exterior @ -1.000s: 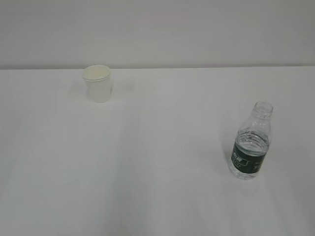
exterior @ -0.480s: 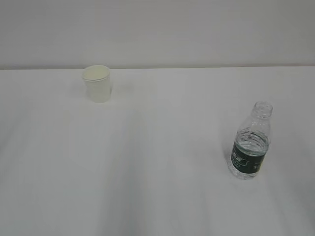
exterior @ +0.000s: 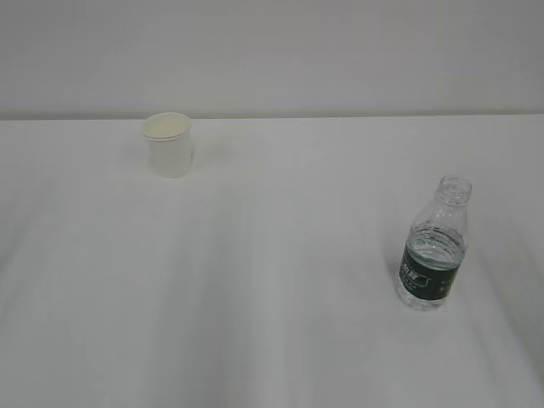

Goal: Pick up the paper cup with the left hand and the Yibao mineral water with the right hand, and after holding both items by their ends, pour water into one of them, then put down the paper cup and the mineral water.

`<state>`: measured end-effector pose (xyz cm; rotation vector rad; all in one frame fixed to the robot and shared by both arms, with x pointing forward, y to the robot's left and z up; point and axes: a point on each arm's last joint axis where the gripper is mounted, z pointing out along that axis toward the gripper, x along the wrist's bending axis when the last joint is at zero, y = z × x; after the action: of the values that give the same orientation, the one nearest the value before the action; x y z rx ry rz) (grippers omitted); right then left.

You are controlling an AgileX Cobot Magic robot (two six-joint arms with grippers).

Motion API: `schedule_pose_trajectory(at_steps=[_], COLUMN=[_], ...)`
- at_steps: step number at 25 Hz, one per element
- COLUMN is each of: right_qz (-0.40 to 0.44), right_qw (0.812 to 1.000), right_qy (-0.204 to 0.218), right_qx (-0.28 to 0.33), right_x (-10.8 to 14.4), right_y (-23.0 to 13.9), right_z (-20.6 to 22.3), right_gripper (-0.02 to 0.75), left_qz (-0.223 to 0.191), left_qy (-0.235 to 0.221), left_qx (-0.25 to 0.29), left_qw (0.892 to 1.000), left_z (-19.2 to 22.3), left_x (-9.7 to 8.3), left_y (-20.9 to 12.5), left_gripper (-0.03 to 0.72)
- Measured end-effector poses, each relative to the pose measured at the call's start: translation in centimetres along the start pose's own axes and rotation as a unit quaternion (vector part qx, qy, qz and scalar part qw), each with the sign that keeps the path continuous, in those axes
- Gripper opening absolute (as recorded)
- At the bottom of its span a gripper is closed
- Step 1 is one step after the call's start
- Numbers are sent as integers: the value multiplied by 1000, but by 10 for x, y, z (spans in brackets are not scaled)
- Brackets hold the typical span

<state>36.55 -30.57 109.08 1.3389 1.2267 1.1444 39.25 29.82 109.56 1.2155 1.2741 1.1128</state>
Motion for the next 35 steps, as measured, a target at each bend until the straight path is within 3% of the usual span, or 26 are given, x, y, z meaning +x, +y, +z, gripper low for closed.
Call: schedule_pose_trajectory(at_steps=[16,27,35], right_qz=[-37,9,2], right_qw=[999,999,999], right_qy=[-8,-14,25], right_qx=[16,34,45], right_x=[-3,-5,2], right_y=[-43,-55,-69], right_z=[15,49,75], right_gripper=[484,478,477], left_qz=[4,14,11], left_qy=[-5,-21,-25], left_qx=[25,6,9], left_qw=[1000,1000,1000], left_z=[59,68,85], left_x=[2,0,0], left_y=[-49,-52,-66], left_gripper=[276,276,276])
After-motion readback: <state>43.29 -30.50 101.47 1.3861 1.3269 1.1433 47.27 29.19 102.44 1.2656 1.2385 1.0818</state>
